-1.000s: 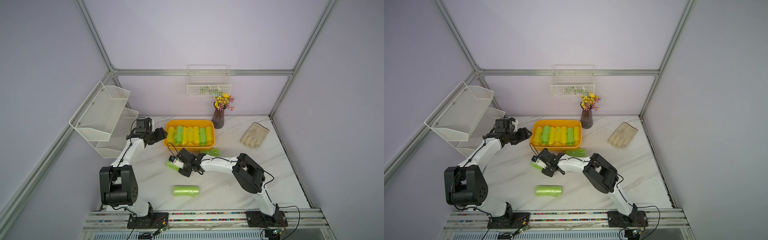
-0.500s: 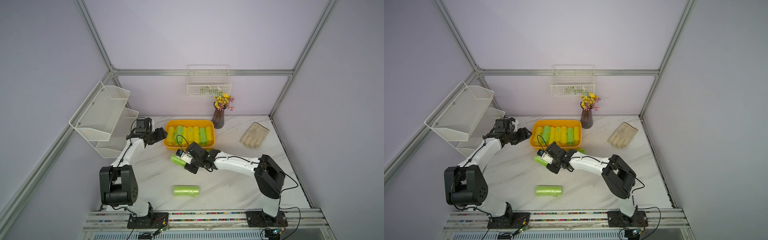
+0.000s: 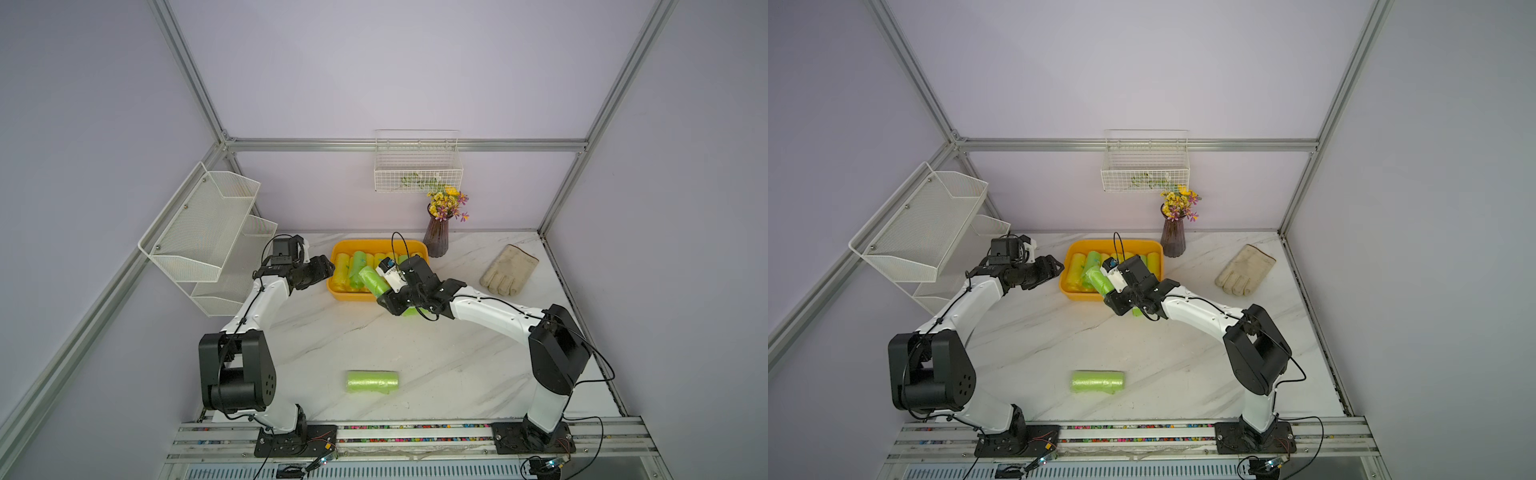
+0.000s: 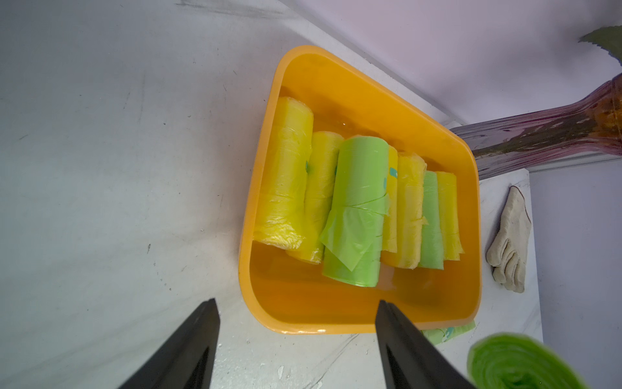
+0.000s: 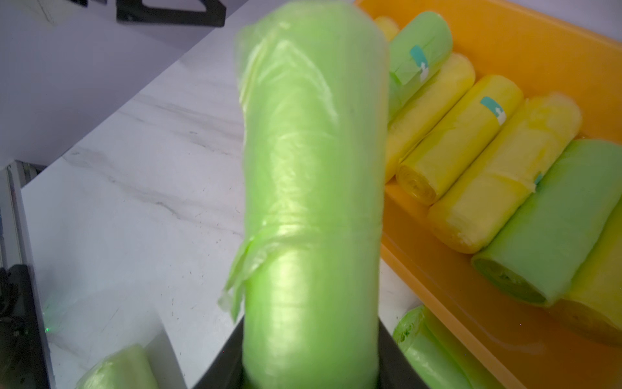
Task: Put the roll of trash bags into the storage box
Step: Place the roll of trash bags in the storage box.
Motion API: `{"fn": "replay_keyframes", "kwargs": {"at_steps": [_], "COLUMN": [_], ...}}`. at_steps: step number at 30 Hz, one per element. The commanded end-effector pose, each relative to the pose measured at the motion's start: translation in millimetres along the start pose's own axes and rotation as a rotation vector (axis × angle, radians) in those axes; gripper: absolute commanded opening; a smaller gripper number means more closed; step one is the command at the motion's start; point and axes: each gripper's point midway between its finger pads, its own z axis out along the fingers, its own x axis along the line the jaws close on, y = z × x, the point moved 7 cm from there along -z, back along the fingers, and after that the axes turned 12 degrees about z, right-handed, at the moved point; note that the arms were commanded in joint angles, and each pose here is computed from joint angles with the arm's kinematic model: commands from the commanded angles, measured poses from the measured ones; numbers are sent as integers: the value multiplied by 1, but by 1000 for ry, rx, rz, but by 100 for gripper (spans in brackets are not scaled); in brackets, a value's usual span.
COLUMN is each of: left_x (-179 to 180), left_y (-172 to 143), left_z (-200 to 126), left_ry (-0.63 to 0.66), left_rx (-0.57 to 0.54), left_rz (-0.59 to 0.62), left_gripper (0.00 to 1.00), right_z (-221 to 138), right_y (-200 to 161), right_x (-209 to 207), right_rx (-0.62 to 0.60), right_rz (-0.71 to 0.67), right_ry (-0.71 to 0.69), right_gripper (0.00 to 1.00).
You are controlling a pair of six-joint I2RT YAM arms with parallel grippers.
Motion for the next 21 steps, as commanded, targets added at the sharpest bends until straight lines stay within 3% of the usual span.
{"fn": "replay_keyframes", "kwargs": {"at_steps": [1,13,21], "left_x": [-4,-4,-2], "left_y": [9,6,6], "left_z": [-11,-11,-9], "left_ry": [-16,-22,-21], "left_rx": [-55,-51,-51], "left_rz": [1,-3,-7], "left_gripper": [73,73,73], "right_z": [2,27,48], "right_y": [33,49,52], "right_x": [6,-50,-63], "right_rx": [-121,-263,-276], "right_rz": [121,531,672], "right_ry": [86,262,300], "right_gripper": [35,35,36]}}
